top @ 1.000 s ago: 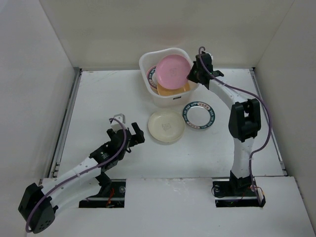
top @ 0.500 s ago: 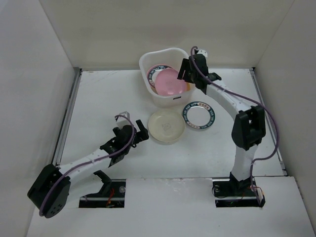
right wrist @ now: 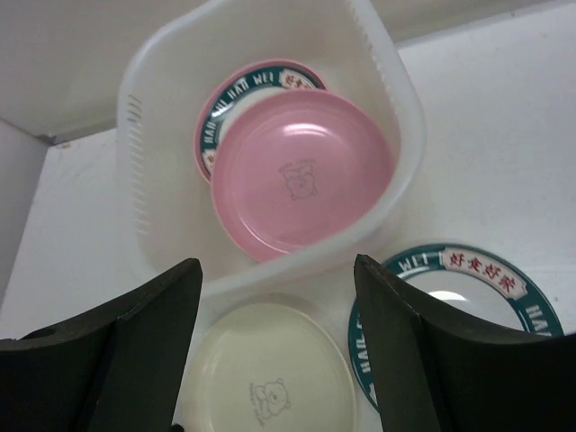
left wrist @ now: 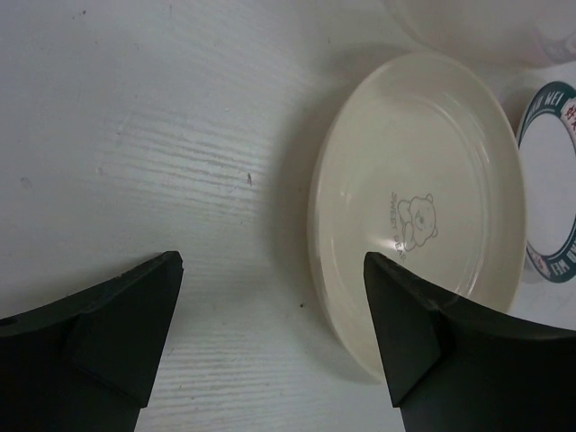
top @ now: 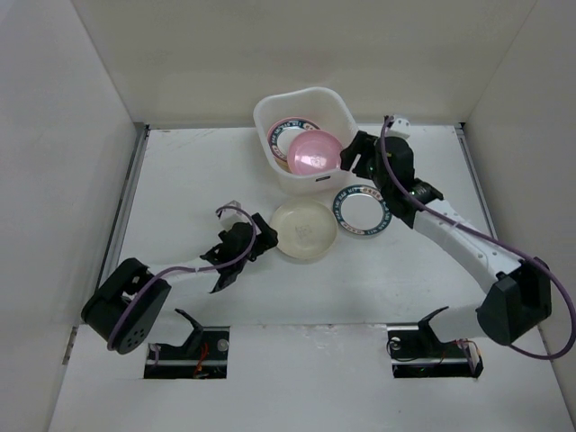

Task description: Place the plates into the plastic bin on the countertop

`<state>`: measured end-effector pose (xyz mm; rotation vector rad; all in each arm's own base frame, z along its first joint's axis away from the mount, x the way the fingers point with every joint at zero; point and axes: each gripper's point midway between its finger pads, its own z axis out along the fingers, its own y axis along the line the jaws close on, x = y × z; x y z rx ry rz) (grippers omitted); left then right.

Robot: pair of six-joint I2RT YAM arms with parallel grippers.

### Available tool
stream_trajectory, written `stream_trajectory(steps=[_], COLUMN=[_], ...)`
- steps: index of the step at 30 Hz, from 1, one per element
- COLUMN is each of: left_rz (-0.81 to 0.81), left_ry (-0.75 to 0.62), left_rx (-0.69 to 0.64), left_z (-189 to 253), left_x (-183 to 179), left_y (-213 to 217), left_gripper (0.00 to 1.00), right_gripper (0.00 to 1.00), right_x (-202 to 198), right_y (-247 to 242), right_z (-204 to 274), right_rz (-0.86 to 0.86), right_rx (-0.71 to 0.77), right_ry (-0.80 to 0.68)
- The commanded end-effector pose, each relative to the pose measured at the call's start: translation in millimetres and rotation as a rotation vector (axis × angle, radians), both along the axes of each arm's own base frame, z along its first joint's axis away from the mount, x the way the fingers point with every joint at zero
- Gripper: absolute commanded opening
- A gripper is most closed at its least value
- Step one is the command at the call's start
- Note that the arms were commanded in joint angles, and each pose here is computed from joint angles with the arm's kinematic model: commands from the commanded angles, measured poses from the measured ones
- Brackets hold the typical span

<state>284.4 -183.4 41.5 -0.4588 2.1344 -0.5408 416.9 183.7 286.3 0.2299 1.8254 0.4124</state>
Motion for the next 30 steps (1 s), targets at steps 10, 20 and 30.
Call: stream_trajectory(steps=[10,20,30], left_rz=[0.013,0.067,0.141], left_ry=[0.017,0.067,-0.161], left_rx=[-0.06,-0.024,-0.02], left_z=[-7.6,-28.2,102.7], left_x=[33.2,-1.4,-48.1], left_y=[-35.2,-12.1,57.5], left_gripper=[0.51,0.07,0.06], right_gripper=[0.74,0.75,0.75], right_x=[-41.1,-50.9,-48.2], right_y=[-19.9,-41.8,-59.7], right_z=[-17.5,-26.4,-55.2], right_rz=[-0.021,-0.045,-0.078], right_rx=[0.064,0.073,0.08], right_ry=[-0.031,-0.031,0.01])
